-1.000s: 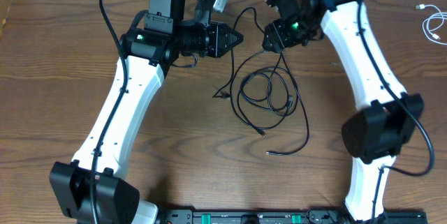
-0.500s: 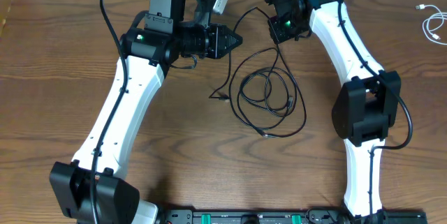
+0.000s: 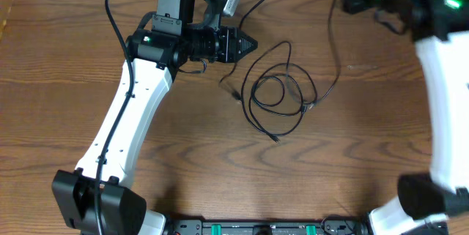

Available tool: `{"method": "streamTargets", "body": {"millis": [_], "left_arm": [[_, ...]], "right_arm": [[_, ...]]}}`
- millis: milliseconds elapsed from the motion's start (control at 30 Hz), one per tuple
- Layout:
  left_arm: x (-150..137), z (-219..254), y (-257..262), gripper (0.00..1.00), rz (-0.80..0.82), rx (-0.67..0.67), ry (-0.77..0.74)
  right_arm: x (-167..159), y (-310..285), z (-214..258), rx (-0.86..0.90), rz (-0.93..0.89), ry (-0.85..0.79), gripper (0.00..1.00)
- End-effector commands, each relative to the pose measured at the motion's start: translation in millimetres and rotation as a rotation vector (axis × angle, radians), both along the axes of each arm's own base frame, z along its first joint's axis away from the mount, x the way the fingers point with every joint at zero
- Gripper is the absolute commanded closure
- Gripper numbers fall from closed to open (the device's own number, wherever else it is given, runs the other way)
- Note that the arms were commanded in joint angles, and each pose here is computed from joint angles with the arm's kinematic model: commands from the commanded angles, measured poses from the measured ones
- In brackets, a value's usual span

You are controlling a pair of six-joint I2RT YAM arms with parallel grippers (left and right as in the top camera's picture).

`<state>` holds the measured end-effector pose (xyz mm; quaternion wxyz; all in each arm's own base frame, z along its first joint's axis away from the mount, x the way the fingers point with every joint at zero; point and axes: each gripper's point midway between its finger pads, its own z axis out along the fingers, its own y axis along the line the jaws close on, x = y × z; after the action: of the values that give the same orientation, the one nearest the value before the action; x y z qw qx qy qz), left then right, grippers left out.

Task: Untangle cables
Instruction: 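Carry the black cable to the right edge and release it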

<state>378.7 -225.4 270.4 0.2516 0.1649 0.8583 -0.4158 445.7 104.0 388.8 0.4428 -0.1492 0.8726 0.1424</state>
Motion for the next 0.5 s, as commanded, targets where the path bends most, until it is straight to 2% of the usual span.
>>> {"method": "streamTargets", "body": {"millis": [0, 100, 267, 467], "left_arm": [[0.5, -1.8, 2.3, 0.67, 0.005, 0.004, 0.003], [0.2, -2.1, 2.4, 0.66, 0.005, 0.005, 0.006], [0.3, -2.1, 2.4, 0.65, 0.005, 0.005, 0.005], [0.3, -2.2, 2.5, 0.65, 0.005, 0.006, 0.005]], "right_arm": [[-35.0, -56.1, 62.7, 0.033, -0.164, -0.139, 0.99], [-60.2, -105.2, 98.6, 0.041, -0.301, -0.240, 0.99], [-91.3, -172.1, 129.0, 0.083, -0.483, -0.329, 0.99], [-96.2, -247.3, 117.2, 0.121, -0.672, -0.301, 0.99]]}}
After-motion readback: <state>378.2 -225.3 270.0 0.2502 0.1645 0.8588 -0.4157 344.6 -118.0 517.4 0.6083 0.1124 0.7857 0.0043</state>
